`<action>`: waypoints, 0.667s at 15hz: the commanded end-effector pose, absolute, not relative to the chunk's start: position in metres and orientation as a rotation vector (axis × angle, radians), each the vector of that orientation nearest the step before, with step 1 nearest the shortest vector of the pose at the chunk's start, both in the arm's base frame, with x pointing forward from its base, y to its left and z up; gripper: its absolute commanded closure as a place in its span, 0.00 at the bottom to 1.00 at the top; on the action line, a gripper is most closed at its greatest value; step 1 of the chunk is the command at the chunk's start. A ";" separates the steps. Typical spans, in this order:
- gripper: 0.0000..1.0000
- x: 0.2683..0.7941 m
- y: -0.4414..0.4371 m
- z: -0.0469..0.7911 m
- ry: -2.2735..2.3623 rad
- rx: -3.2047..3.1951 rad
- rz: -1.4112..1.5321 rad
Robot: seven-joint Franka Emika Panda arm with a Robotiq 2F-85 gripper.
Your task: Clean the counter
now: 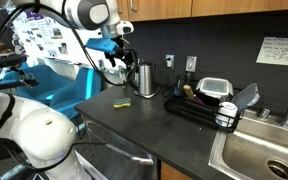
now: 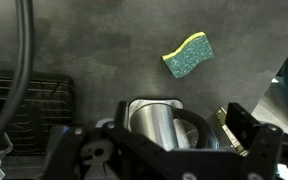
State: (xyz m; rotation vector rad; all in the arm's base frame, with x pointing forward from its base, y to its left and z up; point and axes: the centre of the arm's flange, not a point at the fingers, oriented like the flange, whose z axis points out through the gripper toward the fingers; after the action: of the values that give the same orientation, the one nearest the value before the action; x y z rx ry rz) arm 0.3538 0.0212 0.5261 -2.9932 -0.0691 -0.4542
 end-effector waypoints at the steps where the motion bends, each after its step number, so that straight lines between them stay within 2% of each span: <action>1: 0.00 0.359 0.034 0.508 -0.012 -2.950 -0.498; 10: 0.00 0.364 0.050 0.469 0.065 -2.891 -0.534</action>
State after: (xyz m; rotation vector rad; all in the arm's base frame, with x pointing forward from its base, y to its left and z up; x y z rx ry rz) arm 0.3579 0.0397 0.4794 -2.9087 0.0427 -0.5138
